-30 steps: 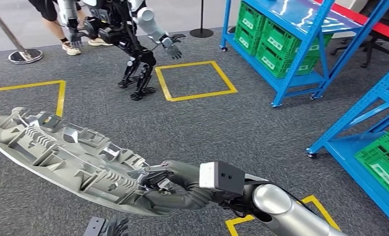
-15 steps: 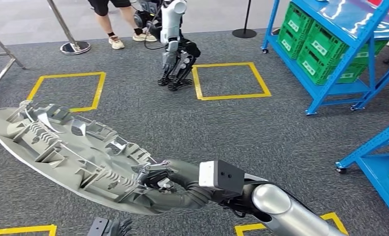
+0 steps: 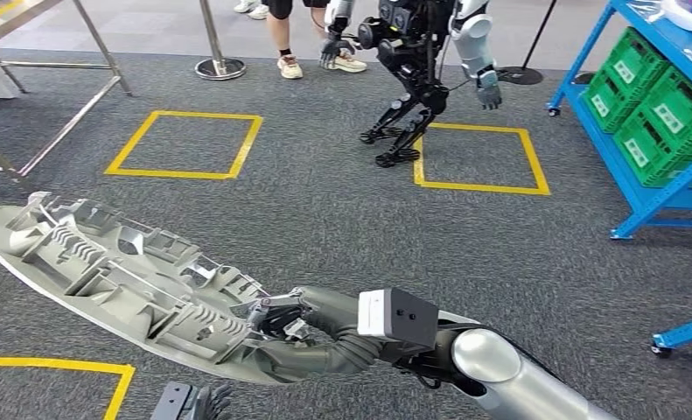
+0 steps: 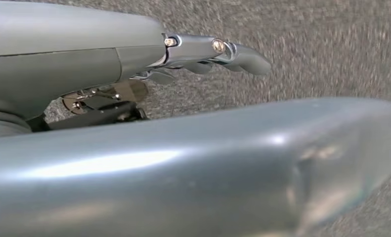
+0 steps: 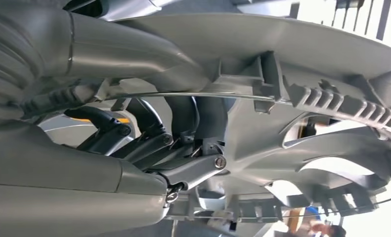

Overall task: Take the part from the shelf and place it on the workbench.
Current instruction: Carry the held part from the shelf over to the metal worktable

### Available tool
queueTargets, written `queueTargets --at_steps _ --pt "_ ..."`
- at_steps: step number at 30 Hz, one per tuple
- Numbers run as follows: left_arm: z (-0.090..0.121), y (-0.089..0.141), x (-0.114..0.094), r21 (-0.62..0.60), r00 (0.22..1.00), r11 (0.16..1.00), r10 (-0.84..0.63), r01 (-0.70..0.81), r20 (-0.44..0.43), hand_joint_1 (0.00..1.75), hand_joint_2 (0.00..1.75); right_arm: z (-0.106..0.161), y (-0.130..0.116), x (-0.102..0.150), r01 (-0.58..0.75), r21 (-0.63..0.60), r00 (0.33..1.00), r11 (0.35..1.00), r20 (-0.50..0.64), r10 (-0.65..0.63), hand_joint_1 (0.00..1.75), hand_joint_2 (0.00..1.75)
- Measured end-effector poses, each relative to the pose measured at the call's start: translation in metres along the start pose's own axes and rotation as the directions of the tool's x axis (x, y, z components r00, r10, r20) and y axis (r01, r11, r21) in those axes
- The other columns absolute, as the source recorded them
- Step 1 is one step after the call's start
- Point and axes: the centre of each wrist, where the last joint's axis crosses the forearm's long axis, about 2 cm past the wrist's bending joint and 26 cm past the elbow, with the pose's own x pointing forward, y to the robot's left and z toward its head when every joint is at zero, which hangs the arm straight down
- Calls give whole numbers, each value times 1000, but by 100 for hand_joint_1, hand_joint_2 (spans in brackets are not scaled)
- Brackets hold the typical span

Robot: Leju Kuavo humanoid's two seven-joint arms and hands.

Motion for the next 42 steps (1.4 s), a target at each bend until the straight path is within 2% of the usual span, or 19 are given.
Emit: queueTargets --at_steps 42 --pt "1 -2 -2 -5 1000 1000 5 -5 -4 0 0 7 6 -3 4 -25 1000 1000 -4 -4 175 175"
